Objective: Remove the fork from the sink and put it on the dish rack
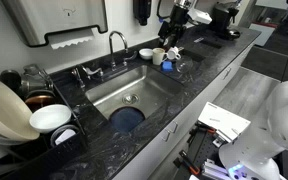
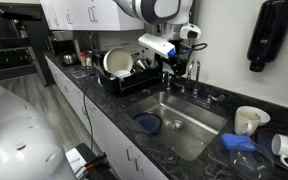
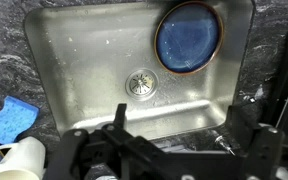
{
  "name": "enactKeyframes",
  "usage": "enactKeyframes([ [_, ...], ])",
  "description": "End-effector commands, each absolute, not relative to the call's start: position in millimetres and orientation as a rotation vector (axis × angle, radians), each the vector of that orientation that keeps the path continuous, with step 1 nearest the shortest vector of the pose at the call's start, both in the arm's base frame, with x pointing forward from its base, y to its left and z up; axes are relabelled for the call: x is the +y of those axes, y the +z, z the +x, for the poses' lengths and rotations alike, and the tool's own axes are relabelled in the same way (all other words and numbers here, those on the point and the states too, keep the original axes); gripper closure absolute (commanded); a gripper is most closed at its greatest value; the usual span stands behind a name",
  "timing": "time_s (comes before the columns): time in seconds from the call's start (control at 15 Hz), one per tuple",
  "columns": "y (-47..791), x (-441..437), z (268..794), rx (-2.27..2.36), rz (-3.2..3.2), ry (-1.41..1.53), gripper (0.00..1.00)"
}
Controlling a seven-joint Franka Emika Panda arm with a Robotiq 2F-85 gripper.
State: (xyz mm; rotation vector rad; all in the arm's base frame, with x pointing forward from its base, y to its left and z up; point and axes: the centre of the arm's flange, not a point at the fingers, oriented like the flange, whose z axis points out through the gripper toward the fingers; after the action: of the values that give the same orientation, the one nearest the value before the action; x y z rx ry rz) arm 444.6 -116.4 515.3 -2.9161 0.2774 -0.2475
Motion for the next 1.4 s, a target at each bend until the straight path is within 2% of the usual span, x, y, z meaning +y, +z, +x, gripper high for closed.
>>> enactKeyframes([
  [0.0, 515.3, -116.4, 444.6, 0.278, -2.916, -0.247, 0.0],
  [0.67, 493.5, -21.8, 481.4, -0.075, -3.185, -0.143, 0.0],
  [1.33, 371.8, 35.8, 522.5, -0.445, -3.195, 0.11, 0.0],
])
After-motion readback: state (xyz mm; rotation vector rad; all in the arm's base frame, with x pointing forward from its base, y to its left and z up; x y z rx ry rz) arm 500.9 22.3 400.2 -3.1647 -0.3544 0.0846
